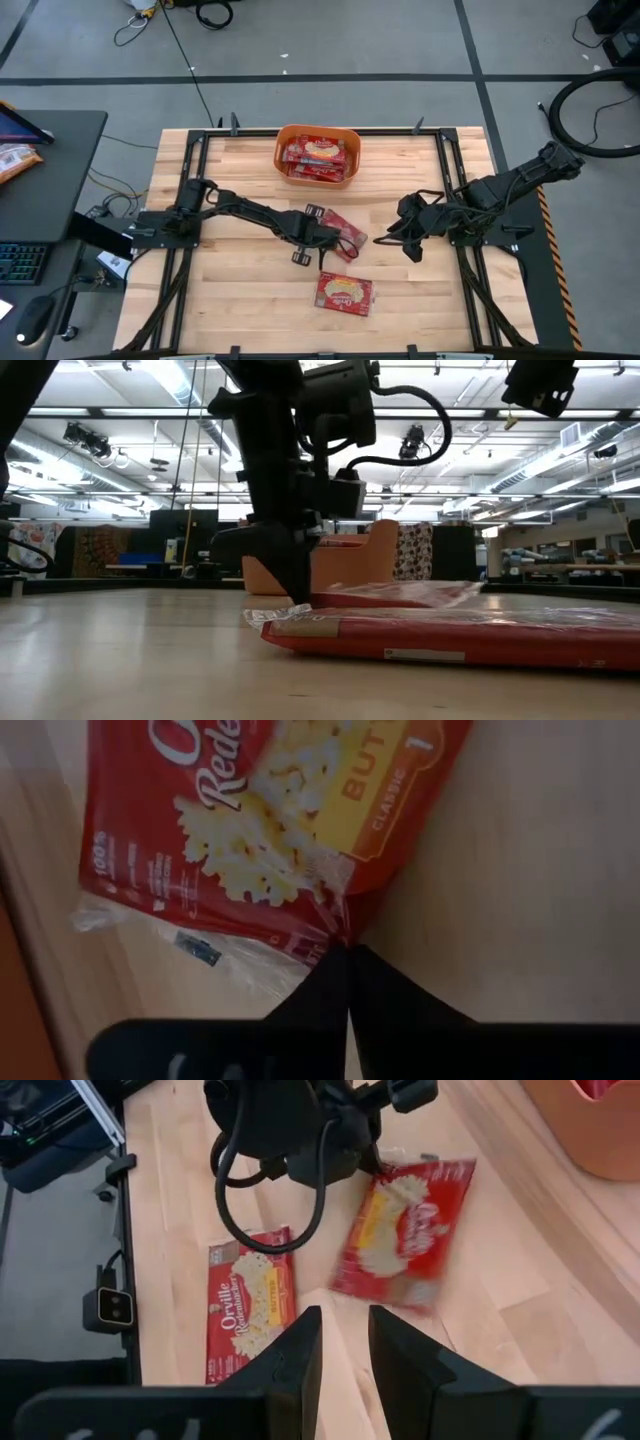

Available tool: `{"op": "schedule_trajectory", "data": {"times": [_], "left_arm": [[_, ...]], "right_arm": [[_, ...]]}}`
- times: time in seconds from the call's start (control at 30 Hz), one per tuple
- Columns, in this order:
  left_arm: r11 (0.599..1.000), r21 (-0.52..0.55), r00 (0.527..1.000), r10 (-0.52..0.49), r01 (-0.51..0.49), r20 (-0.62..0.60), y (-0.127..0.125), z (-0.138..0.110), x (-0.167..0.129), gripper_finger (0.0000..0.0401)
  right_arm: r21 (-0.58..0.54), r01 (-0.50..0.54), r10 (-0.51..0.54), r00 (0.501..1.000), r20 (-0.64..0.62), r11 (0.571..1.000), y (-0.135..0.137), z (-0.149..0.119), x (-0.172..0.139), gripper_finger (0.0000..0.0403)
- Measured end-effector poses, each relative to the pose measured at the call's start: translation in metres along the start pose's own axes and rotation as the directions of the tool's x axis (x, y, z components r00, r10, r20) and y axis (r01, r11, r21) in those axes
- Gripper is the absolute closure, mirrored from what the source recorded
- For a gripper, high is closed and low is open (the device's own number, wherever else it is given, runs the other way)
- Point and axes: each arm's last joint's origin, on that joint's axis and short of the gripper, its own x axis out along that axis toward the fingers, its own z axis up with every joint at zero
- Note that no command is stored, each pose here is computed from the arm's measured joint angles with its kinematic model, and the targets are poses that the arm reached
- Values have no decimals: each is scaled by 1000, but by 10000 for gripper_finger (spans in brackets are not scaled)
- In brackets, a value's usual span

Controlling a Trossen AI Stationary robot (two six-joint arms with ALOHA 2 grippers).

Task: Sort popcorn bags into baskets
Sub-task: Put the popcorn bag into the orange bin

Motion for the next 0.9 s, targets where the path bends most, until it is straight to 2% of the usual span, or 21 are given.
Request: {"op": "schedule_trajectory", "data": {"times": [0.13, 0.33, 0.5, 0.57, 0.67, 0.9], "left_arm": [[997, -65, 999, -37, 35, -39, 2, -7, -10, 395], [985, -170, 999, -25, 30, 34, 12, -8, -44, 398], [963, -253, 992, -68, 94, 109, 19, -8, -64, 399], [959, -266, 992, -71, 97, 109, 20, -8, -64, 399], [951, -292, 991, -68, 99, 114, 22, -8, -65, 400], [940, -325, 989, -59, 101, 134, 26, -7, -64, 400]], "right_arm": [[-8, 3, -3, 1000, 2, 1000, 0, 0, 0, 312], [-34, 5, -5, 1000, 4, 999, 0, 0, 0, 312], [-108, 59, -56, 998, 33, 992, 1, 0, 5, 312], [-159, 87, -77, 995, 68, 983, 3, 0, 12, 310], [-228, 78, -57, 994, 98, 971, 5, -2, 28, 304], [-240, 39, -13, 994, 108, 970, 7, -13, 71, 258]]}}
